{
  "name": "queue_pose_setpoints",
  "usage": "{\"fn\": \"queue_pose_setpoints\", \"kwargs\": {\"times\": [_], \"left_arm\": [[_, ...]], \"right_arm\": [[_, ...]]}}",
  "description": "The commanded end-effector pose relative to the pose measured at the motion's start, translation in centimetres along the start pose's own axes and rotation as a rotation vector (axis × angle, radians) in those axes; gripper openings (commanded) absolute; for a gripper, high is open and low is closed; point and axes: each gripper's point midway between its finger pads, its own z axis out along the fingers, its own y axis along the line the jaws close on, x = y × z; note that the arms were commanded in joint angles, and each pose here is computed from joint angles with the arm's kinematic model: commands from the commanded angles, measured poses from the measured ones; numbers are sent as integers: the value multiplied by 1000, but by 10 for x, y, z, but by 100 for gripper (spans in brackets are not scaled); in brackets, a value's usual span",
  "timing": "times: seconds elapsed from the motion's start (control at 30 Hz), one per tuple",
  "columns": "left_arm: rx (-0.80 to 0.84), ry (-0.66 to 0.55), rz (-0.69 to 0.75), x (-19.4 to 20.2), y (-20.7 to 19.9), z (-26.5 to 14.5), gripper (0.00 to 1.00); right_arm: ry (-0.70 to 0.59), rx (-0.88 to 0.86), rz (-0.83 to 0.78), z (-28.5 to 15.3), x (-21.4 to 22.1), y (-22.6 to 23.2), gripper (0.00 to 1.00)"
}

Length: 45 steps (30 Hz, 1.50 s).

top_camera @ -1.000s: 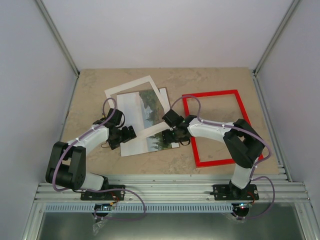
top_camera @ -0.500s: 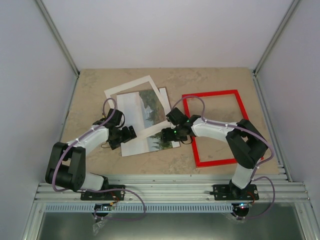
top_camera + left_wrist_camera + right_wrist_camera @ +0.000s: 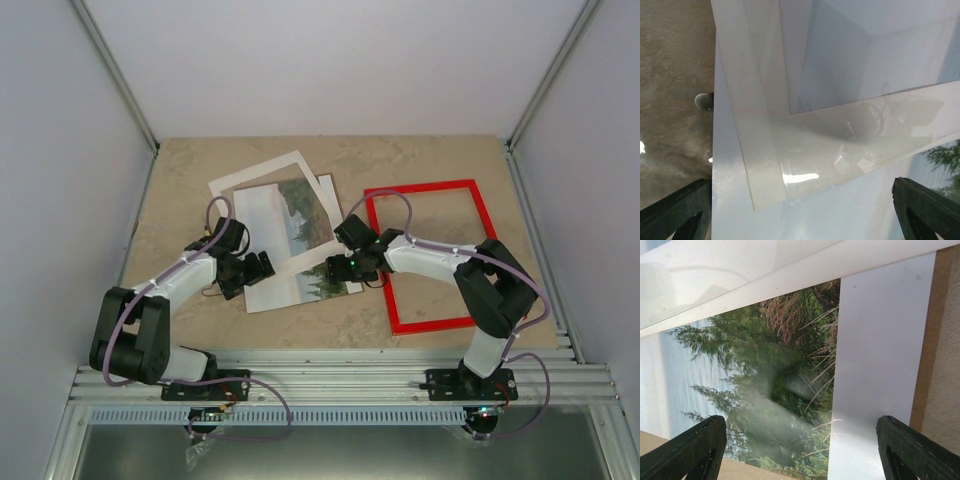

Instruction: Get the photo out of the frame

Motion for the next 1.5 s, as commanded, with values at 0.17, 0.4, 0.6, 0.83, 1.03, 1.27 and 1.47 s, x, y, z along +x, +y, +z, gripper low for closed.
{"fn": "queue_pose_setpoints", "kwargs": {"times": [0.17, 0.4, 0.6, 0.83, 1.03, 1.27, 1.47], "left_arm": [[71, -10, -9, 1, -17, -17, 98], [113, -2, -16, 3, -23, -17, 96], [176, 35, -54, 15, -27, -10, 94], [226, 67, -83, 25, -29, -4, 89], [290, 65, -82, 27, -37, -6, 82], [381, 38, -91, 25, -48, -10, 72], [446, 16, -111, 27, -52, -12, 64]], "right_arm": [[-21, 4, -7, -5, -1, 0, 83], [-28, -10, -8, -6, -2, 2, 83], [-43, -28, -7, -9, -2, 3, 83], [-44, -50, -5, -9, -1, 5, 84], [-55, -75, -9, -11, 0, 8, 84], [-94, -111, -10, -21, -5, 9, 84], [-147, -153, 8, -33, -12, 4, 84]]}}
